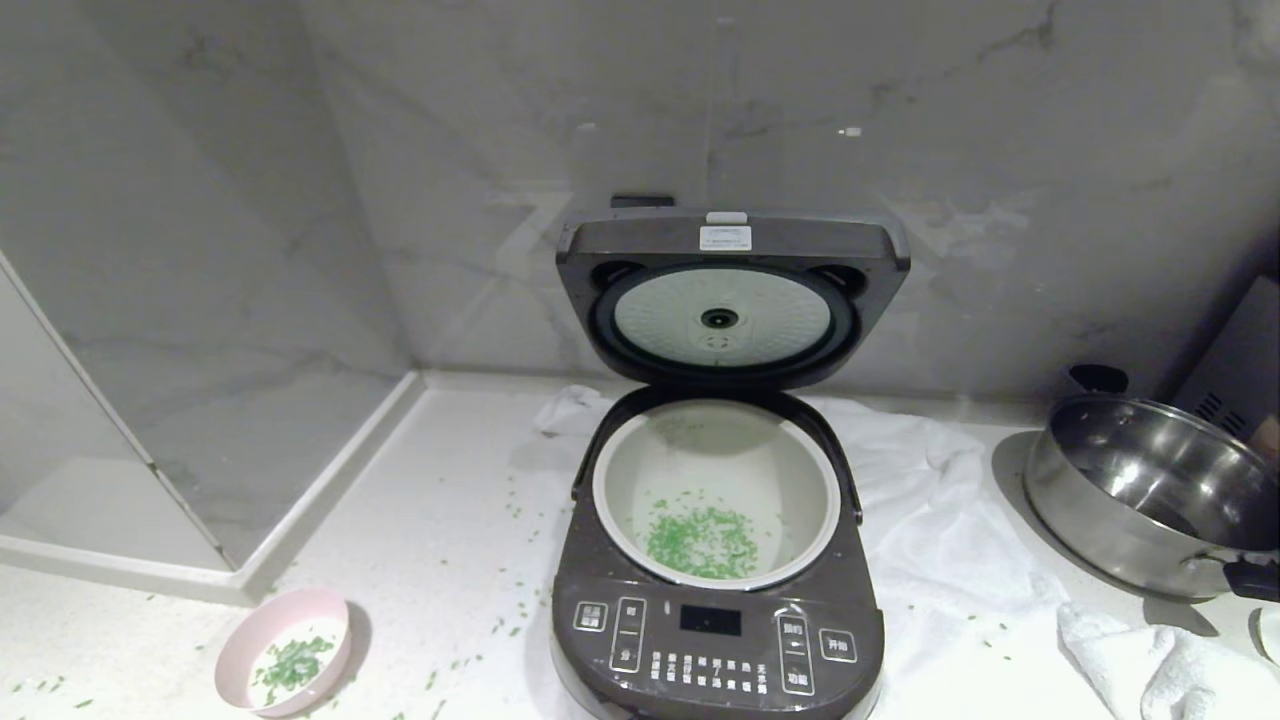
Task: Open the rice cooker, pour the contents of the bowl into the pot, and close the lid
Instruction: Turn on the tap
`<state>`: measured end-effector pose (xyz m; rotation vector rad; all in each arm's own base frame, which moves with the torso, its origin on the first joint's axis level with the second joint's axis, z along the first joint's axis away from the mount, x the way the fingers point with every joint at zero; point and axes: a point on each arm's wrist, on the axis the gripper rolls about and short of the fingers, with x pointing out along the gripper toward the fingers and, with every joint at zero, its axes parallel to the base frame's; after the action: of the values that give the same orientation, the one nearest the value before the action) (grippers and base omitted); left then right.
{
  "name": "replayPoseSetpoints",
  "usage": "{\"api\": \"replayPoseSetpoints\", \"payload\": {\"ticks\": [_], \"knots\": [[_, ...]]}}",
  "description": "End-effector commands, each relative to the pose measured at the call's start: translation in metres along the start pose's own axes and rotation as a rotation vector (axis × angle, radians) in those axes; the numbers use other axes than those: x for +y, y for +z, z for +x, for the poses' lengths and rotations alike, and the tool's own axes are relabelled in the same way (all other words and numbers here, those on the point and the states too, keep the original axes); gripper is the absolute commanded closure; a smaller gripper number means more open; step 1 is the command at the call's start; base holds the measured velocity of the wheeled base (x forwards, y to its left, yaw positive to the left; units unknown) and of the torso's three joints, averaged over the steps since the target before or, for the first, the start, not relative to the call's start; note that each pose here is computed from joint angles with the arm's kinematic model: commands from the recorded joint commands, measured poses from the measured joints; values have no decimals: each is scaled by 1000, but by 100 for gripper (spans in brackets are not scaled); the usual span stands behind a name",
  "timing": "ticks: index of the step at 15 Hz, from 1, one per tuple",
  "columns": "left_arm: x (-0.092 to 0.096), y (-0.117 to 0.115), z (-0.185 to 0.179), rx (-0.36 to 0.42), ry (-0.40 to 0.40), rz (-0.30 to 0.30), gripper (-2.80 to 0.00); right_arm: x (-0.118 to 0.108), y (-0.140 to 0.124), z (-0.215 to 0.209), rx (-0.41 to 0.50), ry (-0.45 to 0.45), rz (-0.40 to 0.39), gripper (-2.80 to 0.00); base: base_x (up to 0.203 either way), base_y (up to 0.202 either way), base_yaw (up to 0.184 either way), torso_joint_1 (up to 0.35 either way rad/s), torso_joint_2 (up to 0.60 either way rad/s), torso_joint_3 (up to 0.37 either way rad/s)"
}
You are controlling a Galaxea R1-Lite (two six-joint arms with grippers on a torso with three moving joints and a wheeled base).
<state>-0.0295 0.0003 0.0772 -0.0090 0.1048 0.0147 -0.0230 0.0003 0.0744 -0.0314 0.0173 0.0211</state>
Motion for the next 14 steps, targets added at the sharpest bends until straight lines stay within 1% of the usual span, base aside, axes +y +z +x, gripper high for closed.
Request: {"api": "replayPoseSetpoints", "payload": {"ticks": [1, 9, 14], "knots": [[0, 0, 0, 1, 1, -1, 0, 0, 0, 0, 1, -4, 11, 0, 0, 0, 0, 0, 0, 0], [0, 0, 0, 1, 0, 2, 0, 0, 1, 0, -12, -19, 41, 0, 0, 0, 0, 0, 0, 0], [0, 0, 0, 1, -3, 1, 0, 0, 1, 0, -22, -18, 39, 0, 0, 0, 0, 0, 0, 0]]}}
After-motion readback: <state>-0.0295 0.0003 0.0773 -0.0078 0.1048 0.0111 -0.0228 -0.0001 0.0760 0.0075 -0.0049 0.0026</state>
